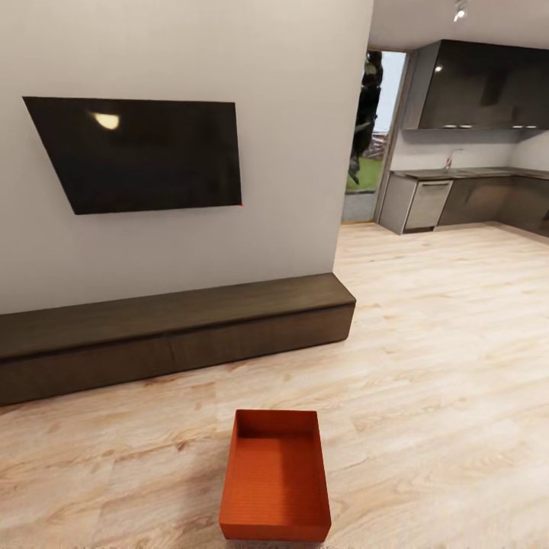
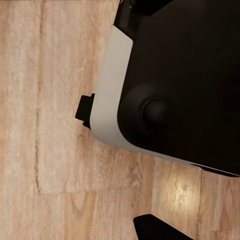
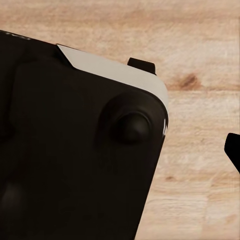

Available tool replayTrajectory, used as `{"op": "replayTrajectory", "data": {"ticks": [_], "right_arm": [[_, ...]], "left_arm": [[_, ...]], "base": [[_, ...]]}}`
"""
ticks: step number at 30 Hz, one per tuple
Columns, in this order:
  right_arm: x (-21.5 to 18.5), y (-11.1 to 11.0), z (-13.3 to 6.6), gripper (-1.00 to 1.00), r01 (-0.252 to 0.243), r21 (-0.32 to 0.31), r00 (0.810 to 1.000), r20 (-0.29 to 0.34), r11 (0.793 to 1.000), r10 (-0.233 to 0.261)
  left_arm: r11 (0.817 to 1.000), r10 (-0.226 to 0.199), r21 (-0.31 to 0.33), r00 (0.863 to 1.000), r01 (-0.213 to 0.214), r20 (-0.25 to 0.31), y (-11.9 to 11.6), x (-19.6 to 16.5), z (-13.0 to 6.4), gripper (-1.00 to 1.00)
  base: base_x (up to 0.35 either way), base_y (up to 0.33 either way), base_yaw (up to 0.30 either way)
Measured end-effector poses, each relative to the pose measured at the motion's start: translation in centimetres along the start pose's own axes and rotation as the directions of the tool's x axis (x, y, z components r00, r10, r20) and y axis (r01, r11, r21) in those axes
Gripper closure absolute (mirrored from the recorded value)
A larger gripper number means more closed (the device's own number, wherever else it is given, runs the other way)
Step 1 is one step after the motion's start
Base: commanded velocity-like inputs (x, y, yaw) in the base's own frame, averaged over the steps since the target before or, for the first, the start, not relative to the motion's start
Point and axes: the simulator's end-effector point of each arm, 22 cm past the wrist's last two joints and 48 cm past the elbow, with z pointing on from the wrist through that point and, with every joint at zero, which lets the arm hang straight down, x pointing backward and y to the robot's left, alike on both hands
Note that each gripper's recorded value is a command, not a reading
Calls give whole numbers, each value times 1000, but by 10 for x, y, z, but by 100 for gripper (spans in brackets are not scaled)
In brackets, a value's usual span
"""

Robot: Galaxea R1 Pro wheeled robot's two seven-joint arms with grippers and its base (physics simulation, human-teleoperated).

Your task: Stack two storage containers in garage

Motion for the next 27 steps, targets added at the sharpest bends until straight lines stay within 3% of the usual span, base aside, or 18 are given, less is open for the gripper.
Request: {"op": "replayTrajectory", "data": {"ticks": [27], "right_arm": [[20, 4, 46, -100, -2, -9, 999, -39, 1000, 1]], "left_arm": [[1000, 5, -13, 999, -5, -42, 1, 22, 48, -100]], "base": [[0, 0, 0]]}}
